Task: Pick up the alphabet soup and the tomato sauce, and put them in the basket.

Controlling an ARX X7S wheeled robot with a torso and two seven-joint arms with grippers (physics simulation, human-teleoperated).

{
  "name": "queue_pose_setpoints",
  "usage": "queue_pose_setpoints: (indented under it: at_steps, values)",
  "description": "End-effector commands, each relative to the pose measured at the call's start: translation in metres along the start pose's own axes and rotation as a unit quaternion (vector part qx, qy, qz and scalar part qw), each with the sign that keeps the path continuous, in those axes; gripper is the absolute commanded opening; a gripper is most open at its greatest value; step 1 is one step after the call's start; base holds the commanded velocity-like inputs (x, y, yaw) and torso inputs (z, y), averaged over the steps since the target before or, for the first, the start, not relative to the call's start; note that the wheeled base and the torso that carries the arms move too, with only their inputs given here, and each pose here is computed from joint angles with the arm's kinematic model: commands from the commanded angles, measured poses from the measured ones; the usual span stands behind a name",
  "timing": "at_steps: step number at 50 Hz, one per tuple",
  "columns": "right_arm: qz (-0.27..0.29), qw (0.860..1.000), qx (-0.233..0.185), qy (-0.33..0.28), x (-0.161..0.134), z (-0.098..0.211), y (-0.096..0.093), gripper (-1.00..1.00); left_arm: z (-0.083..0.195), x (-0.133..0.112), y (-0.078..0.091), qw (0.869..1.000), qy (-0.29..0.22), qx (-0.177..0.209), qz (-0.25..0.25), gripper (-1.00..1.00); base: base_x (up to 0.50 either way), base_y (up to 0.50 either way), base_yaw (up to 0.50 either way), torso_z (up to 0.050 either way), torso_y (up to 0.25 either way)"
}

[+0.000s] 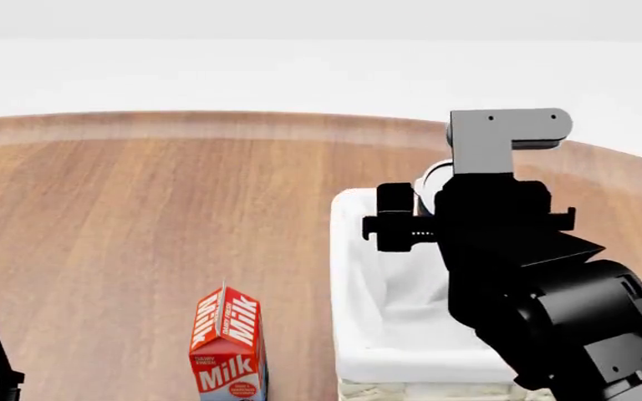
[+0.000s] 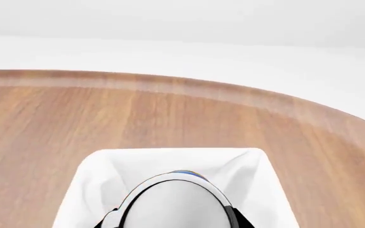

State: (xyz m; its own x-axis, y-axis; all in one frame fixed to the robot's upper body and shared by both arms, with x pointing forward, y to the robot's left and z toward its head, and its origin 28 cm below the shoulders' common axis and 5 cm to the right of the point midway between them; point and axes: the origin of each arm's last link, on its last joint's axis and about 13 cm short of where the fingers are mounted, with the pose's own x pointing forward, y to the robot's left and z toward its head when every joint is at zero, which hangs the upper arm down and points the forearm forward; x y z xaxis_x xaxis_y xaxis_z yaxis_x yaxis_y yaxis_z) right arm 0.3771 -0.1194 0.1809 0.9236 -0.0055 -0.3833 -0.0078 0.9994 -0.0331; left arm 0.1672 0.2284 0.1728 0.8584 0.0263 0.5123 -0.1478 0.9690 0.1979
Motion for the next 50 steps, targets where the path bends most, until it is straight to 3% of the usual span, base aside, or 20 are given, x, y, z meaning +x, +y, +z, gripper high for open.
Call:
queue_pose_setpoints:
  at_steps: [1,50]
  values:
    - [-0.013,1.0,-0.017,0.012,0.008,-0.008,-0.005,-1.0,0.0,0.0,0.0,1.0,0.0,-0.001,-0.002,1.0,0.0,0.0,0.0,0.0,0.01]
    - [-0.007,0.999,-0.008,0.039,0.014,-0.029,-0.004,-1.0,-0.001,-0.001,-0.001,1.0,0.002,-0.004,-0.002,1.0,0.0,0.0,0.0,0.0,0.001]
